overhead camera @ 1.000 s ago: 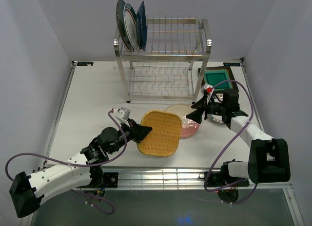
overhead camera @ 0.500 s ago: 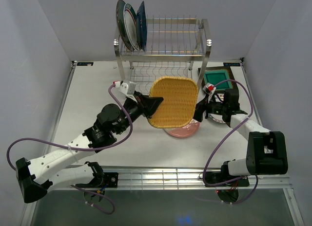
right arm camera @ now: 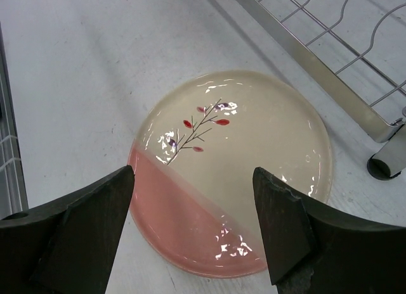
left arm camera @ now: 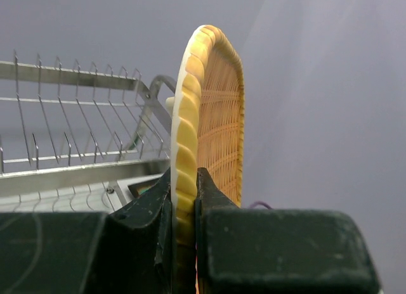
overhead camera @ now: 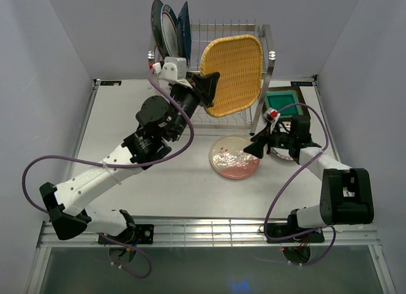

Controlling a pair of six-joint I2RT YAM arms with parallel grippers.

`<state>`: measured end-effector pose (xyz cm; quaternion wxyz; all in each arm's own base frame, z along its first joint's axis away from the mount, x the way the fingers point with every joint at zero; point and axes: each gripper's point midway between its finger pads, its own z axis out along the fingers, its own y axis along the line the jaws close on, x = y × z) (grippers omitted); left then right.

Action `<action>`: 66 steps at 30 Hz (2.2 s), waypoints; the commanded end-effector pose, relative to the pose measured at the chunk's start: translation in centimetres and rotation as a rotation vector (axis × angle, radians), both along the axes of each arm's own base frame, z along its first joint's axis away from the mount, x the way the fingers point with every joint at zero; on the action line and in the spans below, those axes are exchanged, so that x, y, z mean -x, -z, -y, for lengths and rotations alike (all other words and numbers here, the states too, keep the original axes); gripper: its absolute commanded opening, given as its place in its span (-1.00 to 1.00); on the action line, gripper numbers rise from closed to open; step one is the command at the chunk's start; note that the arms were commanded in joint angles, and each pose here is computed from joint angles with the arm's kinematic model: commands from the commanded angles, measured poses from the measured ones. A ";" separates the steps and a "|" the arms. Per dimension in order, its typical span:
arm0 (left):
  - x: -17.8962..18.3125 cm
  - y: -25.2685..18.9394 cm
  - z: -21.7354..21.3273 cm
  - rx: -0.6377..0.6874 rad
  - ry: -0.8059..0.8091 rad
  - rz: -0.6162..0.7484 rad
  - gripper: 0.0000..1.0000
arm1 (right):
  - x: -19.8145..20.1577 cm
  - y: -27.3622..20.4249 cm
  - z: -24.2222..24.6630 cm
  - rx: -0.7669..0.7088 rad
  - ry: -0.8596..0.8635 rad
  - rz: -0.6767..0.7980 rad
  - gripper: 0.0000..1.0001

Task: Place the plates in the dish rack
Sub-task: Insert the plate into the dish rack.

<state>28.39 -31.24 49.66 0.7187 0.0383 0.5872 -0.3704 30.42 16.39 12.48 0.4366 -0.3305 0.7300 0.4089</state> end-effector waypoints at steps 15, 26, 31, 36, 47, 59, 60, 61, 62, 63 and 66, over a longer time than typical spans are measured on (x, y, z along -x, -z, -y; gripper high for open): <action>-4.5 -13.8 -4.2 -0.011 -0.510 0.327 -1.00 | -0.5 -1.4 -0.3 -0.022 -0.038 0.038 0.62; -9.0 -13.4 -3.8 -0.186 -0.740 0.373 -1.00 | -0.3 -1.5 -0.4 -0.024 -0.052 0.039 0.62; -12.2 -12.0 -5.2 -0.210 -0.621 0.330 -1.00 | -0.2 -1.5 -0.4 -0.026 -0.056 0.039 0.62; -13.6 -10.9 -6.2 -0.243 -0.630 0.315 -1.00 | -0.2 -1.4 -0.4 -0.027 -0.059 0.036 0.62; -16.3 -8.5 -6.8 -0.323 -0.706 0.272 -1.00 | -0.2 -1.3 -0.5 -0.028 -0.064 0.029 0.62; -18.5 -6.2 -7.4 -0.411 -0.788 0.234 -1.00 | -0.2 -1.3 -0.5 -0.030 -0.068 0.027 0.62; -18.6 -6.2 -7.4 -0.413 -0.793 0.230 -1.00 | -0.2 -1.3 -0.5 -0.031 -0.069 0.026 0.62; -18.7 -6.1 -7.8 -0.417 -0.813 0.222 -1.00 | -0.2 -1.3 -0.5 -0.031 -0.068 0.027 0.62; -19.0 -5.7 -7.8 -0.427 -0.823 0.215 -1.00 | -0.2 -1.4 -0.5 -0.031 -0.071 0.030 0.62; -19.1 -5.7 -7.9 -0.424 -0.832 0.213 -1.00 | -0.2 -1.4 -0.5 -0.031 -0.069 0.027 0.62; -19.3 -5.3 -8.1 -0.437 -0.846 0.203 -1.00 | -0.2 -1.3 -0.5 -0.031 -0.071 0.026 0.62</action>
